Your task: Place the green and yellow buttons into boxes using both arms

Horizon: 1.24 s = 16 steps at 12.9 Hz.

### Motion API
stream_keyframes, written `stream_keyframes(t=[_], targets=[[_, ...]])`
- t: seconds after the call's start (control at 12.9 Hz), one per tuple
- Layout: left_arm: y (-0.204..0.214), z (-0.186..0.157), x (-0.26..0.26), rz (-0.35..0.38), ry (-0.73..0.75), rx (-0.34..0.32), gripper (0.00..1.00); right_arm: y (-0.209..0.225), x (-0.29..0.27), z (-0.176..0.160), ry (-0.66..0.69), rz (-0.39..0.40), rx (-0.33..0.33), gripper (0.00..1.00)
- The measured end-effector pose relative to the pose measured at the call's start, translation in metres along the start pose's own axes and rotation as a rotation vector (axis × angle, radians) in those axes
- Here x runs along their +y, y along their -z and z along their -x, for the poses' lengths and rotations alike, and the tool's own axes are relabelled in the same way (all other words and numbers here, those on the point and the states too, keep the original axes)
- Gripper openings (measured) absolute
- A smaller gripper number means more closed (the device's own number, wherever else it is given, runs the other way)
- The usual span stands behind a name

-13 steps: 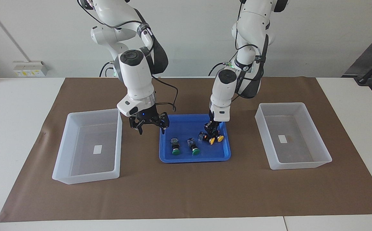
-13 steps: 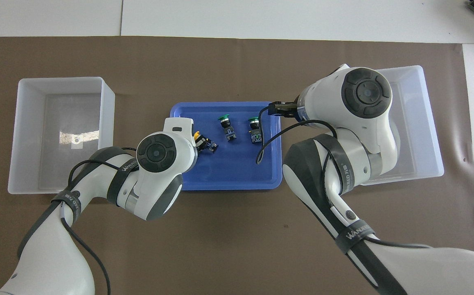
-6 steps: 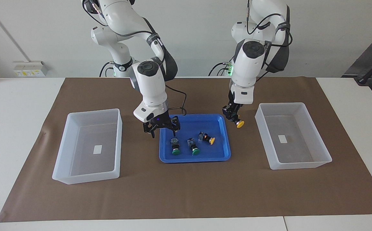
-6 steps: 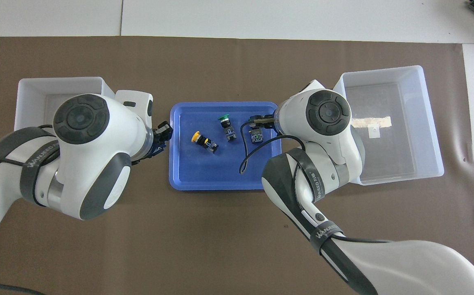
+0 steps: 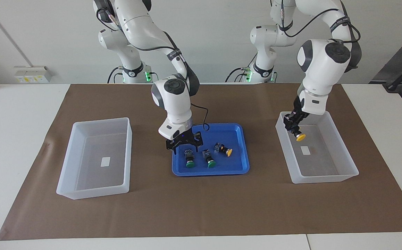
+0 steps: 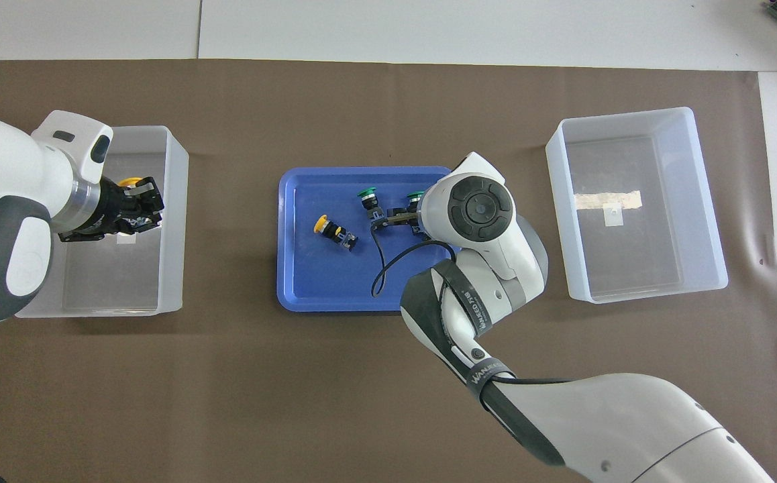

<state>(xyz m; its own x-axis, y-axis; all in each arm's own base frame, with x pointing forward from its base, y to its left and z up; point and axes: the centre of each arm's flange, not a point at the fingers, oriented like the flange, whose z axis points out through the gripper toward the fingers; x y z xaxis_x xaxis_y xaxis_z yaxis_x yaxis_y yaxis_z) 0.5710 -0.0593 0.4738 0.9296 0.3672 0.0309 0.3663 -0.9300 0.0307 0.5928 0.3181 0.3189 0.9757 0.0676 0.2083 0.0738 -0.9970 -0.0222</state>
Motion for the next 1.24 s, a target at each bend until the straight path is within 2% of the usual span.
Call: stream_keyframes(t=[0.31, 0.46, 0.62, 0.7, 0.85, 1.0, 1.24], targets=[[-0.046, -0.023, -0.078, 0.004, -0.116, 0.033, 0.41, -0.013, -0.003, 0.006, 0.024, 0.033, 0.005, 0.96], [-0.071, -0.019, -0.098, 0.001, -0.158, 0.030, 0.41, -0.016, -0.003, 0.008, 0.033, 0.039, 0.005, 0.75], [-0.090, -0.011, -0.104, -0.001, -0.172, 0.029, 0.41, -0.017, -0.003, 0.009, 0.036, 0.042, 0.005, 0.48], [-0.098, -0.007, -0.104, 0.000, -0.176, 0.031, 0.41, -0.017, -0.003, 0.010, 0.039, 0.042, 0.006, 0.41], [-0.109, -0.001, -0.104, 0.000, -0.180, 0.031, 0.41, -0.016, -0.007, 0.010, 0.046, 0.039, 0.013, 0.41], [-0.111, 0.000, -0.105, 0.000, -0.181, 0.032, 0.63, -0.008, -0.009, 0.007, 0.046, 0.031, 0.030, 0.41], [-0.107, -0.002, -0.102, 0.002, -0.184, 0.041, 1.00, 0.042, 0.018, -0.015, -0.004, 0.032, 0.076, 0.41]])
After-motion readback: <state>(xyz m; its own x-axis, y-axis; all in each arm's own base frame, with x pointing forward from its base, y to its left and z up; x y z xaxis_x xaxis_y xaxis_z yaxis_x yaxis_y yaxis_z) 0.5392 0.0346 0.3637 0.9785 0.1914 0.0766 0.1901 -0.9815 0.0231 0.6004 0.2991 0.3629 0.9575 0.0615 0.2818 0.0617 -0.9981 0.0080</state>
